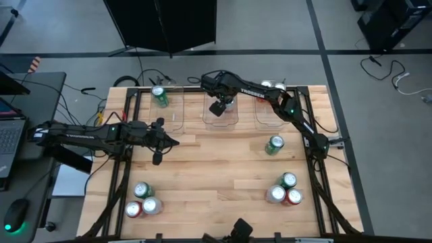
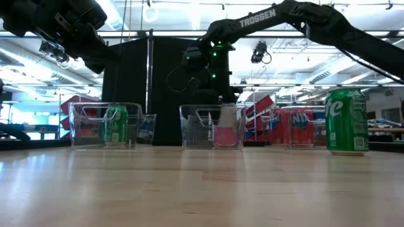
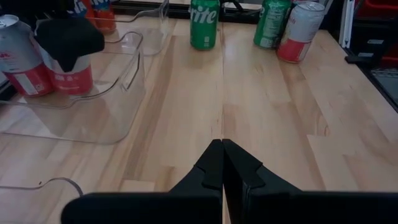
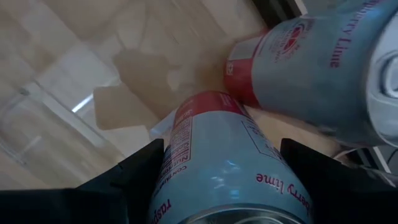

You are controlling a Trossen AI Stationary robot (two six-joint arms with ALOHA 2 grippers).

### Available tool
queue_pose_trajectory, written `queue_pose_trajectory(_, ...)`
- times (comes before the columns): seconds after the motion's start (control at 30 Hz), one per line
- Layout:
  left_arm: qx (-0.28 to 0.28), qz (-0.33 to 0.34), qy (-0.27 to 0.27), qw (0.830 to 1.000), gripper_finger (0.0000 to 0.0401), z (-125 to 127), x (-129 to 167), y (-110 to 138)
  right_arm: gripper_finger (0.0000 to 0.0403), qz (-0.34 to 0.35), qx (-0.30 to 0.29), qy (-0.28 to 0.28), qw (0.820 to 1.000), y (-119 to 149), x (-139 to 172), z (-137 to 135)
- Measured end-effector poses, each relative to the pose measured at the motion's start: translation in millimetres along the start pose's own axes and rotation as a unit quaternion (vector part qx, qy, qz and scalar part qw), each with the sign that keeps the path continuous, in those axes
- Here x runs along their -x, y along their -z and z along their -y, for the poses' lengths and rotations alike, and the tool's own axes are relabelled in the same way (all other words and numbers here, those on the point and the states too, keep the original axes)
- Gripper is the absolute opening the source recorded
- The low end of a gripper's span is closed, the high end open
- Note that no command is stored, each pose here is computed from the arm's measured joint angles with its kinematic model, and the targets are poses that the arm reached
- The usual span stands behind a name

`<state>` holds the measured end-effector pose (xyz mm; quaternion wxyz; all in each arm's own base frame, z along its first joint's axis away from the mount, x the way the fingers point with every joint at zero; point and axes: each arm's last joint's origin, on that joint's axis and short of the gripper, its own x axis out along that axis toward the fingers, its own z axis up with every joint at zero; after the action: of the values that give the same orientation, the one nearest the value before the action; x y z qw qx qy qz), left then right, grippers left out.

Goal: Sort soda cans
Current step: Put the pink-white soda can into the middle transparent bin

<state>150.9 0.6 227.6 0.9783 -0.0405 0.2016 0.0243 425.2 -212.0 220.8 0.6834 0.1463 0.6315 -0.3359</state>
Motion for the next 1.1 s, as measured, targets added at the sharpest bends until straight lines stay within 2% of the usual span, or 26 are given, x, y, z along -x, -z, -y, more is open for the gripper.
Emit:
queue_pose_trajectory(0.2,0.0,0.0,0.0,1.0,0.0002,0,0,0,0.0286,0.0,-0.001,0.002,1.0,0,0,1)
queue_pose_trajectory(0.37,0.0,0.0,0.0,1.0,0.0002,0,0,0,0.037,0.003,-0.002,0.008,1.0,0,0,2)
queue_pose_trajectory(0.47,0.001,0.0,0.0,1.0,0.0002,0,0,0,0.0391,0.003,-0.001,0.016,1.0,0,0,3)
queue_pose_trajectory(0.8,0.001,0.0,0.0,1.0,0.0002,0,0,0,0.0367,0.001,0.011,0.021,1.0,3,10,6)
queue_pose_trajectory(1.1,0.004,0.0,0.0,1.0,0.0002,0,0,0,0.0335,0.037,0.027,0.005,0.999,16,58,12)
